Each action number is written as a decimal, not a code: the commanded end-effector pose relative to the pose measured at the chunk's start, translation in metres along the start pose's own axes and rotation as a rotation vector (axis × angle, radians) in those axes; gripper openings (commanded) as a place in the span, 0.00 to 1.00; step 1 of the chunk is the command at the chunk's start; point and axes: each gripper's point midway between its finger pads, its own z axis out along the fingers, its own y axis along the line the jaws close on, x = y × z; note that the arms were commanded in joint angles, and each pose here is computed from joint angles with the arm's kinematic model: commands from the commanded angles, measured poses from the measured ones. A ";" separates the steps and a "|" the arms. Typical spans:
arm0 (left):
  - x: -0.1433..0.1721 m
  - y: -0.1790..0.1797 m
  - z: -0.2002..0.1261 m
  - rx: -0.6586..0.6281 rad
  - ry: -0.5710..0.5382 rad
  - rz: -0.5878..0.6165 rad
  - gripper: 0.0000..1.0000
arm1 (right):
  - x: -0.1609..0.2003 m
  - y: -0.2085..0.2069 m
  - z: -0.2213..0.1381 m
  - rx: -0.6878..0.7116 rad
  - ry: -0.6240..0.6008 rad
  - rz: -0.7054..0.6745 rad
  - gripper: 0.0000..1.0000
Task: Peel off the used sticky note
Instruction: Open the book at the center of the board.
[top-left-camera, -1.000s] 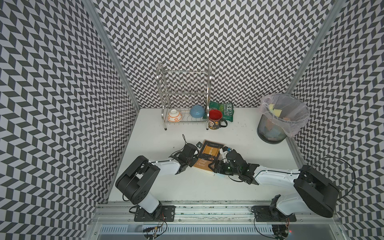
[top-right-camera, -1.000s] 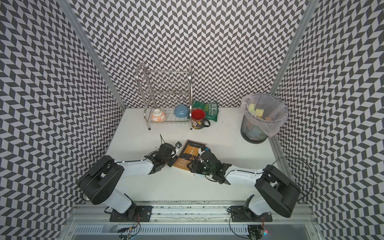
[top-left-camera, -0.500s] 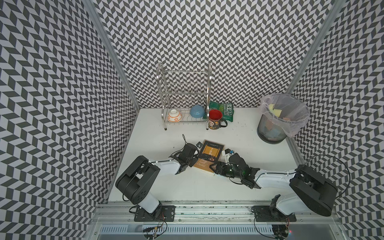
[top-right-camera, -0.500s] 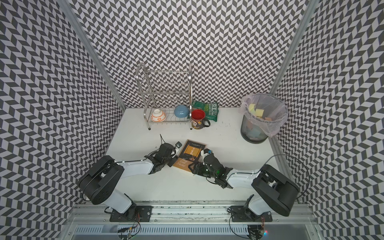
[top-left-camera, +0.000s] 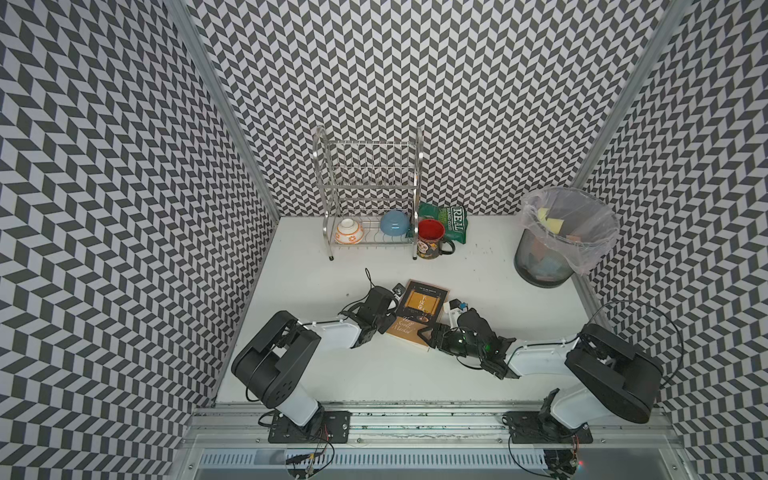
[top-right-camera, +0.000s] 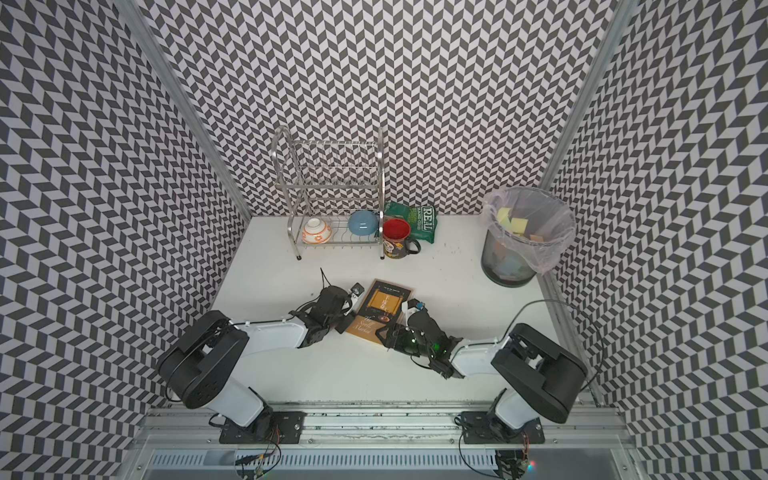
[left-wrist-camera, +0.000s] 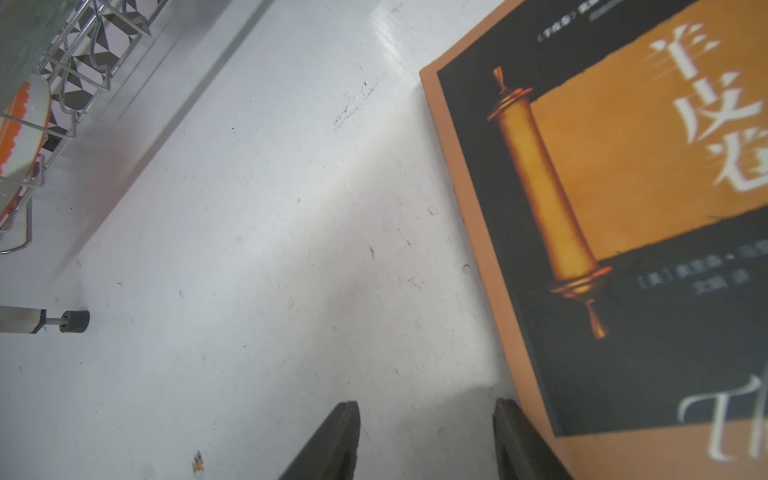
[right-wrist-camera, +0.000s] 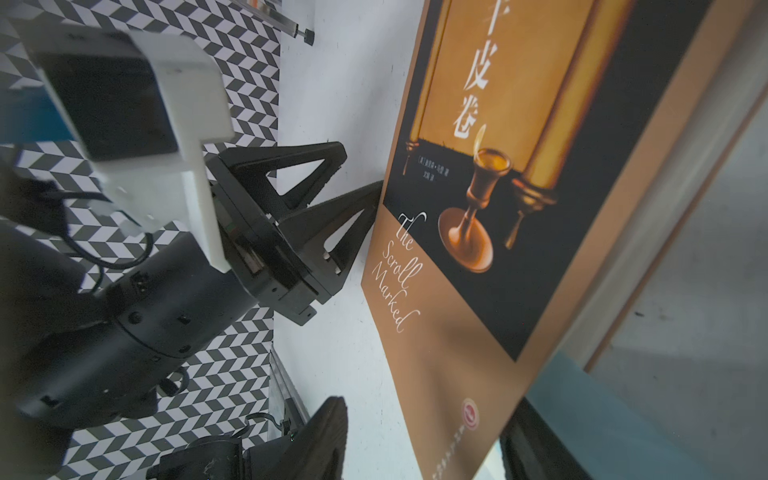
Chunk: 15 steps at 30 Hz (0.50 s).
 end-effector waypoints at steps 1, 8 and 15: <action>0.016 -0.011 0.005 0.034 0.062 0.036 0.55 | -0.011 0.022 0.002 -0.072 -0.040 -0.012 0.61; 0.016 -0.011 0.006 0.033 0.062 0.035 0.55 | -0.017 0.011 0.002 -0.021 -0.073 0.029 0.60; 0.016 -0.011 0.005 0.033 0.061 0.035 0.55 | -0.026 0.011 0.012 -0.020 -0.068 0.030 0.58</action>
